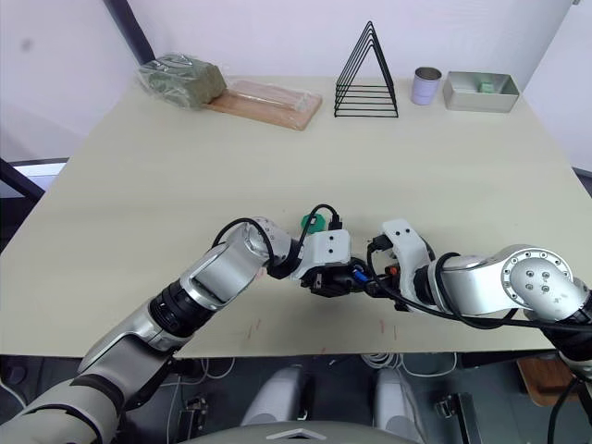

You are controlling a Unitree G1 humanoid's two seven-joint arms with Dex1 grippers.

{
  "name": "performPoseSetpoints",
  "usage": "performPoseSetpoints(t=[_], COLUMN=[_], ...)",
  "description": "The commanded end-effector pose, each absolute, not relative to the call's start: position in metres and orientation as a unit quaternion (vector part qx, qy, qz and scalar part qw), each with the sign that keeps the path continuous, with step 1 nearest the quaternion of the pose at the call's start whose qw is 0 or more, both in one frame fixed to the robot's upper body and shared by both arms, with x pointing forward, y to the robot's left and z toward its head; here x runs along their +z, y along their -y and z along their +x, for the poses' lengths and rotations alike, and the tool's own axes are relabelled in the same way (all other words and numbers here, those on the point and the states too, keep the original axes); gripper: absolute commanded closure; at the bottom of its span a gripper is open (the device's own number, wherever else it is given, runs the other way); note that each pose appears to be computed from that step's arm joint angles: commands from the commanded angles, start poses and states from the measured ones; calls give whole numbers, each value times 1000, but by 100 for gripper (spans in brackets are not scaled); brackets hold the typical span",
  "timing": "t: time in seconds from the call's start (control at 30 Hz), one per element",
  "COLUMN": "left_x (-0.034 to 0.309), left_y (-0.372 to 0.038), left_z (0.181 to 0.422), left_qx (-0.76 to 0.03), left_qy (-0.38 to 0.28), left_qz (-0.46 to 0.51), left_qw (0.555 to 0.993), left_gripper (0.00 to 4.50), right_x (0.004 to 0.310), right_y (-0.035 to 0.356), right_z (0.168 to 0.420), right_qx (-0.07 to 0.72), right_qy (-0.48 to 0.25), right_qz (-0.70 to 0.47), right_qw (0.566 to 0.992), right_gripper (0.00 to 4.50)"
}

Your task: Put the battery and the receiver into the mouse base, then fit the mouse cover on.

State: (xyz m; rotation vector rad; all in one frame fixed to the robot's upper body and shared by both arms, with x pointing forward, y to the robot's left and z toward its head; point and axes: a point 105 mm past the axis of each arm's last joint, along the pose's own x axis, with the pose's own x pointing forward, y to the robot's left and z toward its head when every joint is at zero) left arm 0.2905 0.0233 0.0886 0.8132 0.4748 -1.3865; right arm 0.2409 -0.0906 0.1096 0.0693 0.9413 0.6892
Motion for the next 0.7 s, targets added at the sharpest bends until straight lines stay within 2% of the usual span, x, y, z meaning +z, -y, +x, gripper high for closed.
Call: performPoseSetpoints(t=[0.03, 0.2, 0.27, 0.33, 0.43, 0.47, 0.5, 0.53, 0.7], left_x=[79, 79, 79, 79, 78, 78, 78, 78, 78], left_y=[-20, -19, -18, -18, -18, -18, -18, -18, -18], left_z=[285, 284, 284, 284, 283, 283, 283, 282, 282], left_qx=[-619, -620, -620, -621, -621, -621, -621, -621, -620], left_qy=[-217, -216, -216, -217, -217, -218, -218, -218, -219], left_qz=[363, 363, 362, 361, 359, 359, 358, 358, 356], left_qw=[661, 661, 662, 662, 662, 662, 662, 662, 664], left_gripper=[157, 157, 157, 157, 157, 157, 157, 157, 157], right_x=[117, 115, 115, 115, 115, 116, 117, 119, 135], right_y=[87, 85, 84, 83, 83, 85, 86, 88, 98], right_z=[245, 246, 247, 247, 247, 247, 246, 245, 223], right_qx=[331, 333, 333, 335, 335, 335, 336, 336, 376], right_qy=[-435, -440, -441, -441, -442, -440, -438, -435, -390], right_qz=[40, 40, 42, 44, 43, 42, 40, 39, -8], right_qw=[836, 833, 833, 831, 831, 832, 833, 834, 841], right_gripper=[442, 442, 340, 271, 124, 97, 28, 5, 5])
